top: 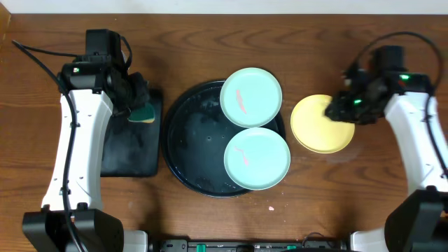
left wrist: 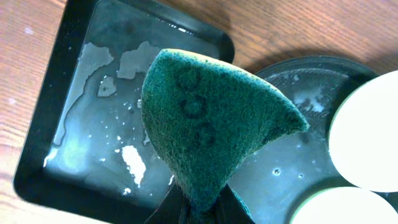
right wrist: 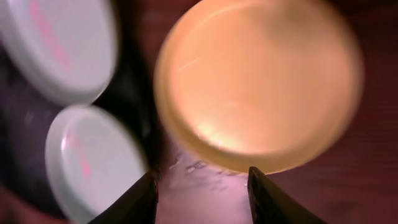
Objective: Clean dirty plates on tray and stack at the side
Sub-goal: 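Carry yellow plate right and set it on the table, release, then grip the rim of a mint-green plate with the right gripper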
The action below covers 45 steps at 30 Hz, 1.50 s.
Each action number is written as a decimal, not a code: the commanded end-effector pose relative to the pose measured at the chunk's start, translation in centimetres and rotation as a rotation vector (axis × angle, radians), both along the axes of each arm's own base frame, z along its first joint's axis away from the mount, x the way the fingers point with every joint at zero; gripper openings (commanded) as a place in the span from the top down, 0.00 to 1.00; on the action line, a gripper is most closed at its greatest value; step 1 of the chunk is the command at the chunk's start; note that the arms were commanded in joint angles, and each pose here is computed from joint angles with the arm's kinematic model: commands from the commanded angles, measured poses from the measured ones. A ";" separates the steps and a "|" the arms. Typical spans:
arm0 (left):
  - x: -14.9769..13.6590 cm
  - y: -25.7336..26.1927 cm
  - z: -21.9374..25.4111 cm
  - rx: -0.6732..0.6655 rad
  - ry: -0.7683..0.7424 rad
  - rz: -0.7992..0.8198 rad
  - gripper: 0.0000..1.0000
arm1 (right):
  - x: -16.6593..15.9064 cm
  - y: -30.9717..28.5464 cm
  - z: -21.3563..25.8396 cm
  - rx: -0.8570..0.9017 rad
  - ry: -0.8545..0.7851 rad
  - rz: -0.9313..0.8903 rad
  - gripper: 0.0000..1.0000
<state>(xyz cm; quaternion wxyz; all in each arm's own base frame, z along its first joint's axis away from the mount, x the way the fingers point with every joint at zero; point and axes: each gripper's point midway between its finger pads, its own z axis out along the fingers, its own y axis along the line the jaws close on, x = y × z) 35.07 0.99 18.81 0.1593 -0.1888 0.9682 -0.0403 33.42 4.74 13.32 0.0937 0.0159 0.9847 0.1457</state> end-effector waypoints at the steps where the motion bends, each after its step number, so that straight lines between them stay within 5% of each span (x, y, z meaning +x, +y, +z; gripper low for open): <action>1: -0.3 0.6 -0.2 0.039 0.013 -0.008 0.93 | -2.2 4.0 -1.4 0.027 0.067 0.125 0.57; 12: -0.2 0.6 -0.2 0.039 0.013 -0.008 0.93 | -7.7 8.0 -10.0 -0.041 0.314 0.301 0.62; 14: -0.2 0.6 -0.2 0.039 0.013 -0.008 0.93 | -7.8 8.1 -11.1 -0.044 0.335 0.303 0.71; 15: -0.2 0.6 -0.2 0.039 0.013 -0.008 0.93 | -7.6 8.1 -11.5 -0.044 0.338 0.299 0.86; 17: -0.2 0.6 -0.2 0.039 0.013 -0.008 0.93 | -7.5 8.2 -11.6 -0.040 0.335 0.292 0.99; 30: -0.3 0.6 -0.2 0.039 0.013 -0.008 0.92 | -5.1 18.3 -8.3 0.076 0.148 0.349 0.99; 35: -0.4 0.1 -0.4 0.038 0.021 -0.021 0.93 | -3.7 22.6 -9.1 0.017 0.025 0.208 0.99; 45: -1.8 -3.1 -3.5 0.014 0.088 -0.032 0.93 | -4.3 22.7 -13.0 0.020 0.162 0.057 0.99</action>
